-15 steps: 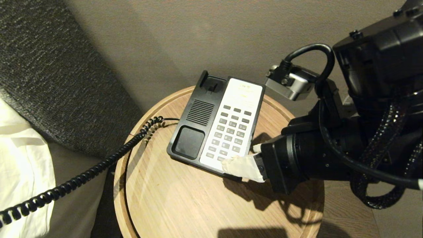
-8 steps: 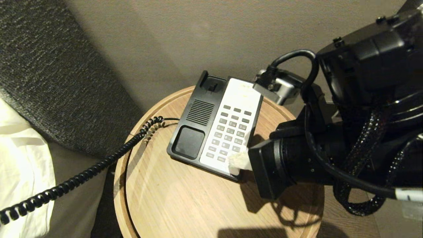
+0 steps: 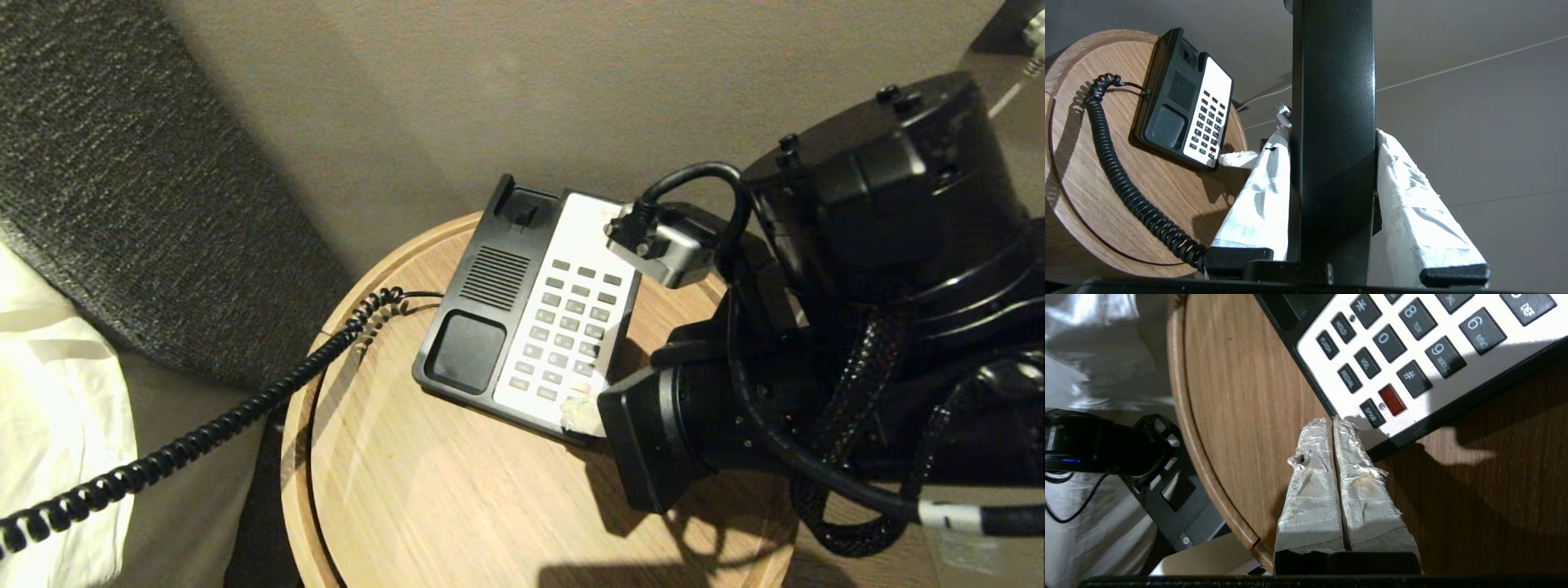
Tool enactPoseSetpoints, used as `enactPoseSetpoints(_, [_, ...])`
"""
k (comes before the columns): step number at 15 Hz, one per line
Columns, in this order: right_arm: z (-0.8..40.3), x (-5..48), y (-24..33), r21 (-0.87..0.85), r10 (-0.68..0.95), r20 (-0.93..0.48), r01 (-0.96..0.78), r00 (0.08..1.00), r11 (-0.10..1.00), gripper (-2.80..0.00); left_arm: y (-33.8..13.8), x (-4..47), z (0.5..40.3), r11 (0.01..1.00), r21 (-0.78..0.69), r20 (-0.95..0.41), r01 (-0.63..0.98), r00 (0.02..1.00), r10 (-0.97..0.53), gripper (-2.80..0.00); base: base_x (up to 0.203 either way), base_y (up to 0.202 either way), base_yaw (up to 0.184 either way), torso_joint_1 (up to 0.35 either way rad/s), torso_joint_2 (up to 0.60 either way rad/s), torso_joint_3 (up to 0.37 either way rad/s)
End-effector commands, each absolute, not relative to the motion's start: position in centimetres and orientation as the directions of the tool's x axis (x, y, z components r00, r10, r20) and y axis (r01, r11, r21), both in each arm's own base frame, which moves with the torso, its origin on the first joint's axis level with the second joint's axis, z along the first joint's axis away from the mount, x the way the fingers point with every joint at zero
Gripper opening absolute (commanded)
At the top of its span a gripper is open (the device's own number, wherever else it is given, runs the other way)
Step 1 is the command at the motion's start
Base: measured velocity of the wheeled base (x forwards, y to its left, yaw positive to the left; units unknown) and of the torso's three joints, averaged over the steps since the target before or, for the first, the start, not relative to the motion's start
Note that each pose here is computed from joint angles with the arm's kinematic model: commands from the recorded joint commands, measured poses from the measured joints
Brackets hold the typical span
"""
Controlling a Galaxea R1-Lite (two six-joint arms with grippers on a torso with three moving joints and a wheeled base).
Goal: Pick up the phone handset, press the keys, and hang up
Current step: Dial the number
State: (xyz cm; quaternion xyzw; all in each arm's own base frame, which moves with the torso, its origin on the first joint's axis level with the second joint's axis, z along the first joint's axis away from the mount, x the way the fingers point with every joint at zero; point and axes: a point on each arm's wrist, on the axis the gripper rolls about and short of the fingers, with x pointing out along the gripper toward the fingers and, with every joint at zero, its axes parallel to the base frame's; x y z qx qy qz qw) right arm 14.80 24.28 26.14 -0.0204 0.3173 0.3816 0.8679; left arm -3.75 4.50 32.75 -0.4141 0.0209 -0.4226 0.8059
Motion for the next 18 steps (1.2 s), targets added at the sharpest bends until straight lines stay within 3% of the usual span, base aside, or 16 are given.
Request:
enactPoseSetpoints(1, [25.7,15.0,24.5,0.199,0.636,-0.577,-0.667,0.513,0.718,-2.8,4.5,-3.7,32.7,0.298,-0.689,0.315,0.661,0.643,-0.698,-2.8,0.0,0.0,0.0,0.0,0.0,0.0])
enactPoseSetpoints(18, [24.8,16.8,24.5,0.179,0.586,-0.589,-0.618,0.556,0.766,-2.8,4.7,-3.9,32.7,0.294,-0.686,0.324,0.665,0.641,-0.696,-2.8,0.0,0.0,0.0,0.0,0.0,0.0])
